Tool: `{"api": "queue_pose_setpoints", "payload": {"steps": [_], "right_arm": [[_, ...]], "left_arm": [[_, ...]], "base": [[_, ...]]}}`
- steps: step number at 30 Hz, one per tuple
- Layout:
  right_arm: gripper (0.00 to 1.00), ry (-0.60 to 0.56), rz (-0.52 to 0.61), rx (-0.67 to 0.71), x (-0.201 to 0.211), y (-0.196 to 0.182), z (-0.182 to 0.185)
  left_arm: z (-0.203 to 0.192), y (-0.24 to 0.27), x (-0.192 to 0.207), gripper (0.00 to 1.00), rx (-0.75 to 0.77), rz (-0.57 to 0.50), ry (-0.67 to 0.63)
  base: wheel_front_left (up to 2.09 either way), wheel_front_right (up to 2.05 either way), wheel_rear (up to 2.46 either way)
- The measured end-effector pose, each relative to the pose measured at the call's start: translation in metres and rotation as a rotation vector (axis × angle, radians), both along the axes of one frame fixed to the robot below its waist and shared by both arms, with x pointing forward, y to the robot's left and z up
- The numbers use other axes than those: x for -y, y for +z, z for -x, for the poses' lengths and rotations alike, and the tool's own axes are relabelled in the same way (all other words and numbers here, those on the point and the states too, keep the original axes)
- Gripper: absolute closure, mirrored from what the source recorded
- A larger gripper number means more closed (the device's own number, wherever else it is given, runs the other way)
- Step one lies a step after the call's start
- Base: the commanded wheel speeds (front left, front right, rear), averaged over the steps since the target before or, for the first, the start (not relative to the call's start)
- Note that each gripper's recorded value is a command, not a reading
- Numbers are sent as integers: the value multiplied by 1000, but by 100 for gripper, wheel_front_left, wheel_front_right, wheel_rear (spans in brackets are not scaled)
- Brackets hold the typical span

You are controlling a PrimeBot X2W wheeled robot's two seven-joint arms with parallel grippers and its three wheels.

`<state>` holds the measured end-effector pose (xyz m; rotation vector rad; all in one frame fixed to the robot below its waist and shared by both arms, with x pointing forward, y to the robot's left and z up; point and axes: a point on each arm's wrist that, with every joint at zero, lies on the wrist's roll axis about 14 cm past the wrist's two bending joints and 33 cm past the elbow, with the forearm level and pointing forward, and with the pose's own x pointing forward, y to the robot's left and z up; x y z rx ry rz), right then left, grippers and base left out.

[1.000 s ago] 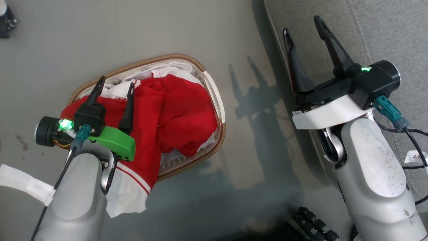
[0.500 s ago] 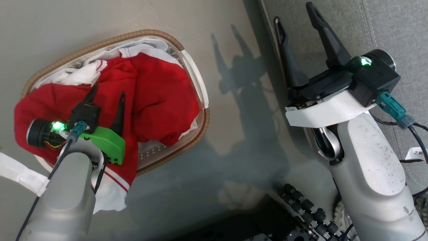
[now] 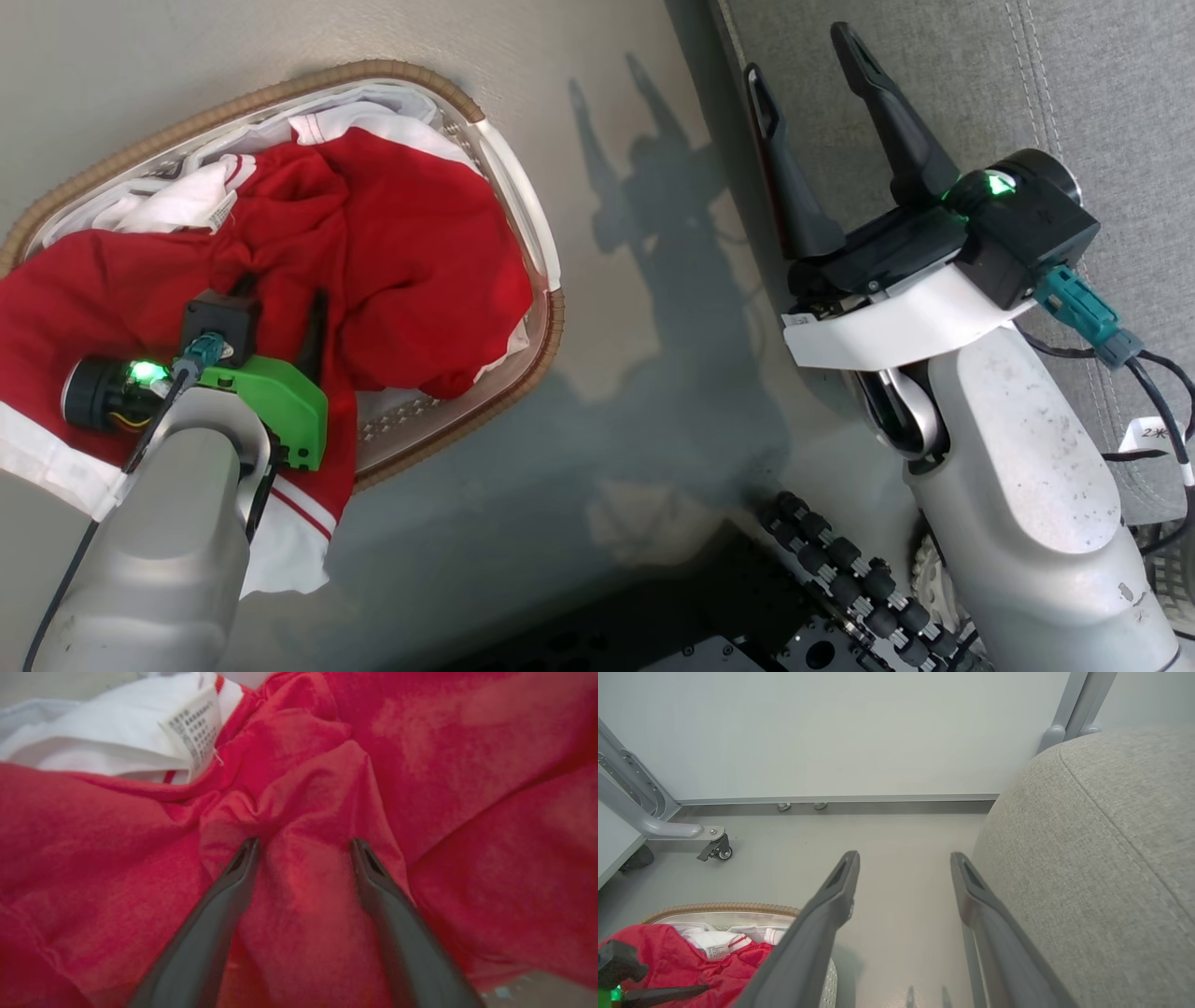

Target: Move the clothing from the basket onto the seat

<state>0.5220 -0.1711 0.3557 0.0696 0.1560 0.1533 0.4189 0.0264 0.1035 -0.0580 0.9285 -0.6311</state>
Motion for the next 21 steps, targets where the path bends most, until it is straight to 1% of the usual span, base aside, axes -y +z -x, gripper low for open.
{"api": "queue_pose_setpoints", "payload": {"steps": [8,17,18,19,20,21], "right_arm": [[0,-4,-13,-12,0,-3,3],[0,-17,-25,-15,3,-4,4],[0,-17,-26,-15,3,-3,4],[0,-19,-30,-14,3,-3,4],[0,-21,-34,-13,3,-2,4],[0,-22,-34,-11,3,-1,4]], "left_arm": [[13,-15,-6,0,-64,-50,-37],[17,-25,-12,0,-104,-111,-67],[16,-25,-13,35,-106,-114,-65],[16,-25,-13,73,-109,-116,-64],[16,-26,-14,100,-113,-122,-66],[16,-25,-14,100,-114,-125,-66]], "base": [[0,0,0],[0,0,0],[0,0,0],[0,0,0],[0,0,0],[0,0,0]]}}
